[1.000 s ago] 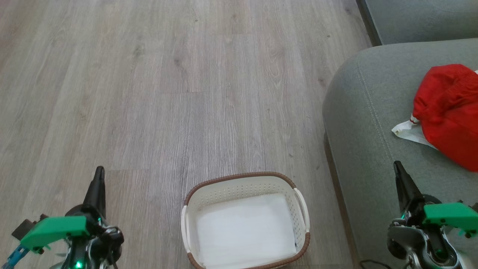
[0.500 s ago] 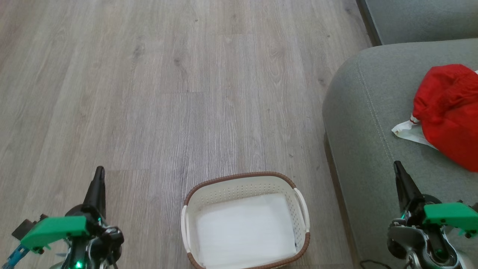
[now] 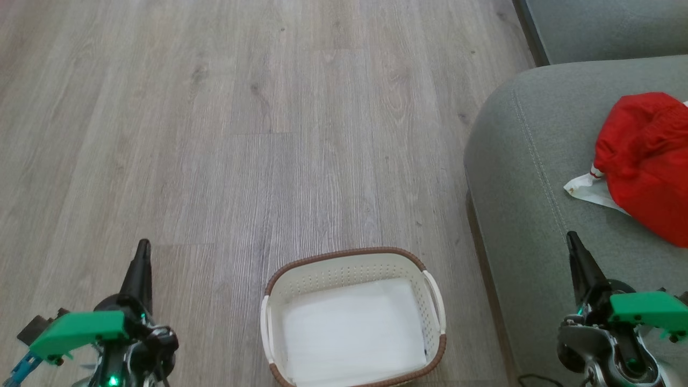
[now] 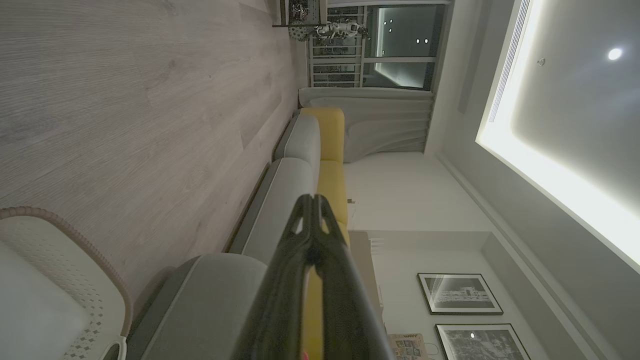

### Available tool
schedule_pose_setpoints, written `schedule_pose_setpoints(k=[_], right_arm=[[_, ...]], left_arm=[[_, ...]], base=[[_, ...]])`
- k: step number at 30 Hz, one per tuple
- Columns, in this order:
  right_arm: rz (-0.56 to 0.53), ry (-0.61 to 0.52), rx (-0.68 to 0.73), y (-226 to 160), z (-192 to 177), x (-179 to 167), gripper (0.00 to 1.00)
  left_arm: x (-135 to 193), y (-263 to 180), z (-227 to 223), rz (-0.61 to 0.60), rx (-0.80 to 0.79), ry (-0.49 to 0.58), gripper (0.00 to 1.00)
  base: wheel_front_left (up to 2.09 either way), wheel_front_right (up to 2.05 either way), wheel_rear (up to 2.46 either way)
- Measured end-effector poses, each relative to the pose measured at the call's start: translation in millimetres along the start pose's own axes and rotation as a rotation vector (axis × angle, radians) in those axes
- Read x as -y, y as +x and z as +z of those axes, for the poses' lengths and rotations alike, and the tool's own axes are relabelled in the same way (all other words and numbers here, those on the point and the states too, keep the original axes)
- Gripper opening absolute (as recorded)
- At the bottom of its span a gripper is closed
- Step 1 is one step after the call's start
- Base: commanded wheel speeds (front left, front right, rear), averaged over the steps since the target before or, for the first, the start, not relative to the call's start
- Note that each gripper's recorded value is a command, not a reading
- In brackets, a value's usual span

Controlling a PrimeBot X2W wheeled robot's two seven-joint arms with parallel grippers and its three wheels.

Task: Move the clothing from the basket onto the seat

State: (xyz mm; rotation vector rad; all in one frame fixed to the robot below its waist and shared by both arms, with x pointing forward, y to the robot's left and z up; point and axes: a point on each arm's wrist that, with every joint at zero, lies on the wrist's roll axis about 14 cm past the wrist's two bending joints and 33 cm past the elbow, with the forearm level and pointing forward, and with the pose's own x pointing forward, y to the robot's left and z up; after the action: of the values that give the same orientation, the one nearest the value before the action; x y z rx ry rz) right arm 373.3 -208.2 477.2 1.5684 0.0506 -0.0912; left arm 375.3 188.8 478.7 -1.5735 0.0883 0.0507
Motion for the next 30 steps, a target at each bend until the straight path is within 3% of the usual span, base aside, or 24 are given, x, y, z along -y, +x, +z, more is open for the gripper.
schedule_pose_setpoints(k=[30], right_arm=[[0.000,0.000,0.000,0.0,0.1,0.0,0.00]], left_arm=[[0.0,0.0,-0.1,0.000,0.000,0.000,0.00]], base=[[0.00,0.00,0.00]])
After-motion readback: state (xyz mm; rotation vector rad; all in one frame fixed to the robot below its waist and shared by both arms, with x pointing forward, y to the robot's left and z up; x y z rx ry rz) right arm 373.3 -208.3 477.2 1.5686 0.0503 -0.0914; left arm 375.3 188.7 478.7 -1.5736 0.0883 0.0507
